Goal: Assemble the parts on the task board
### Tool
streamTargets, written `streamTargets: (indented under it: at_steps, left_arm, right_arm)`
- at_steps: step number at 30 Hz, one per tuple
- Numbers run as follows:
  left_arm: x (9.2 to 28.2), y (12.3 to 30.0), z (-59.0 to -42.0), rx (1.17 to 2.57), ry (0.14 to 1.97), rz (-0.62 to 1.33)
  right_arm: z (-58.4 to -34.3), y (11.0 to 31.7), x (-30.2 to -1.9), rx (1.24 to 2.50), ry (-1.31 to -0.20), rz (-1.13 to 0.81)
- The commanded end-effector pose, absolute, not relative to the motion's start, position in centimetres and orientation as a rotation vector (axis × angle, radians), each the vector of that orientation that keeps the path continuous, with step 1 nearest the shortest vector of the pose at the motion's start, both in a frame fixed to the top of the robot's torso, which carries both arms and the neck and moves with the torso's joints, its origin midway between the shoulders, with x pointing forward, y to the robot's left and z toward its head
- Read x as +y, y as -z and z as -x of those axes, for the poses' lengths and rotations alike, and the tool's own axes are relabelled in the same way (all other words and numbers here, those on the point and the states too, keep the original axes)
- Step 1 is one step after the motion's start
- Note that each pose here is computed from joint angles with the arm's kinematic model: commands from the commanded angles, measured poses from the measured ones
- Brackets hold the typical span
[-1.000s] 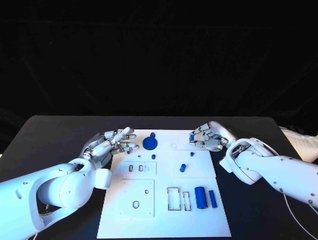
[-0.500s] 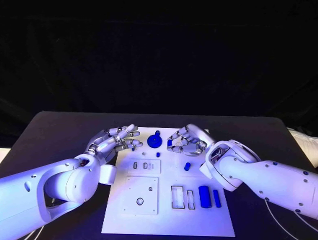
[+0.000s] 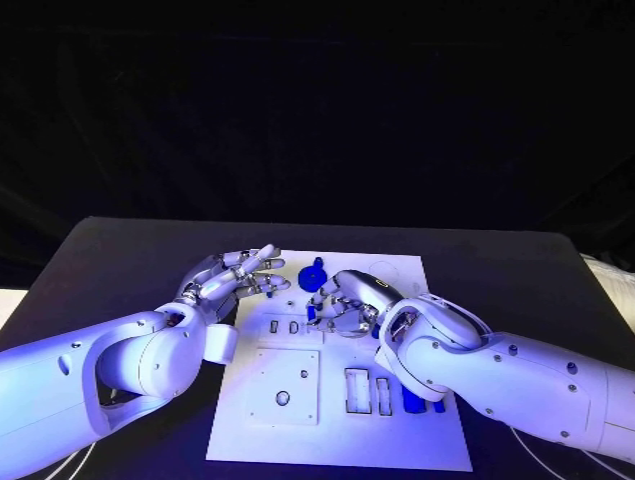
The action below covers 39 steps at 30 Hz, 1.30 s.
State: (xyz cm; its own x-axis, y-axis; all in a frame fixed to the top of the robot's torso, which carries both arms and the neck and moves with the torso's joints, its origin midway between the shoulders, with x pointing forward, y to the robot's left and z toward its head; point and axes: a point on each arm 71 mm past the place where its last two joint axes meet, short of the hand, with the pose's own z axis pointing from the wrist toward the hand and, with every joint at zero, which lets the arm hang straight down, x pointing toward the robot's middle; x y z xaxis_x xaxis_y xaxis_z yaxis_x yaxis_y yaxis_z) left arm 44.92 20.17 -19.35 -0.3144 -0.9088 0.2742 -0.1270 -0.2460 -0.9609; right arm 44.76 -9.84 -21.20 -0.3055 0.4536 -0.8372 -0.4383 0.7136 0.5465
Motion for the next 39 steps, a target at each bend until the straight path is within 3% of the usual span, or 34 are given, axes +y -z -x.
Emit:
streamTargets:
  at_steps: [1, 39]
  left_arm:
    - [20.0, 19.2, -44.9, 1.378, 1.649, 1.288]
    - [19.7, 19.2, -44.8, 1.389, 1.655, 1.29]
  right_arm:
    - [-44.7, 21.6, -9.4, 1.672, -0.808, 0.055]
    - [-44.6, 23.1, -8.1, 1.723, -0.747, 0.108]
